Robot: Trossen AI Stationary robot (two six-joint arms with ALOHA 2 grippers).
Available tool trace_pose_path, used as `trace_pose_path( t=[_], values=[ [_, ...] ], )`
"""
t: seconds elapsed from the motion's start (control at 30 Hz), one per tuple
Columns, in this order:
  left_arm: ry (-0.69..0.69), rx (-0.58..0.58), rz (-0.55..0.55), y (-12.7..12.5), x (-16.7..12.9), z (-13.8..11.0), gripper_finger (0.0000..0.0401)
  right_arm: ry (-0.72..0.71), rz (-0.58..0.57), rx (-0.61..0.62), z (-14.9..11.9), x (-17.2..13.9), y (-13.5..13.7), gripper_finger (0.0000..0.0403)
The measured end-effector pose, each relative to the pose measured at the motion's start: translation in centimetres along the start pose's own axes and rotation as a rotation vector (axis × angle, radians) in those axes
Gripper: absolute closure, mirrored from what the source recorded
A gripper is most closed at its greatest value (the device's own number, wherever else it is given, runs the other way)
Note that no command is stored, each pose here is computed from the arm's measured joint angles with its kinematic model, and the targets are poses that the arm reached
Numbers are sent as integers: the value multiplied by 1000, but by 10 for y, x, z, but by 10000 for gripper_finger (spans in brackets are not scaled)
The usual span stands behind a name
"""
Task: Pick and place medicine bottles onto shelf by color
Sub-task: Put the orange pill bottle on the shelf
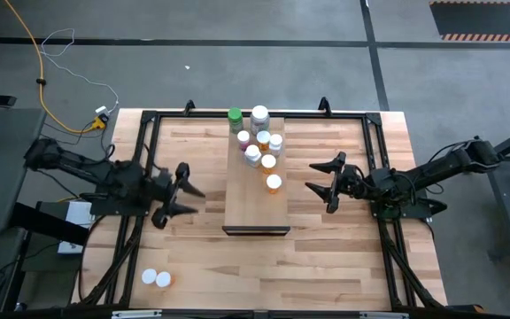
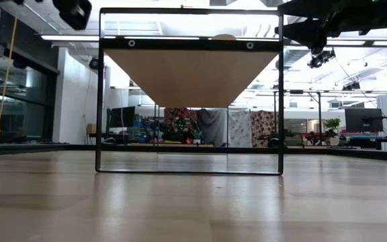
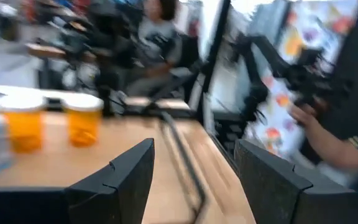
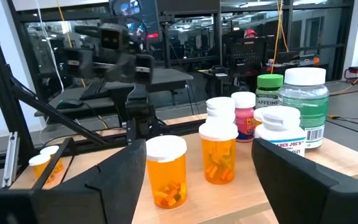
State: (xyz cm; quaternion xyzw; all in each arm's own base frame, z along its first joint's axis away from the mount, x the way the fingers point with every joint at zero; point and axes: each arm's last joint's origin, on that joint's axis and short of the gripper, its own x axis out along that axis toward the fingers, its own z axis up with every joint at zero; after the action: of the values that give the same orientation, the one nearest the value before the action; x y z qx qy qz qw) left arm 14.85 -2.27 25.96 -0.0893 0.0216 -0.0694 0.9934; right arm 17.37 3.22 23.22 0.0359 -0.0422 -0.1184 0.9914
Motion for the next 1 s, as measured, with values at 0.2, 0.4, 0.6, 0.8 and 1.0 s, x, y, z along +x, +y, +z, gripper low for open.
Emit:
trace_pose_path(
  t=[0.2,0.4,0.6,0.8,1.0],
  values=[
    [221,40,-62,-35,14,6,176,1,0,2,0,0,0,121],
    [506,27,-28,-80,22,13,139,4,0,1,0,0,0,121],
    [864,-87,45,-125,30,-1,116,16,-1,-5,-2,0,0,121],
    [1094,-107,68,-172,40,-30,118,15,-1,-5,-2,0,0,121],
    [1242,-15,193,-192,40,-56,118,15,-2,-17,-2,0,0,121]
  ],
)
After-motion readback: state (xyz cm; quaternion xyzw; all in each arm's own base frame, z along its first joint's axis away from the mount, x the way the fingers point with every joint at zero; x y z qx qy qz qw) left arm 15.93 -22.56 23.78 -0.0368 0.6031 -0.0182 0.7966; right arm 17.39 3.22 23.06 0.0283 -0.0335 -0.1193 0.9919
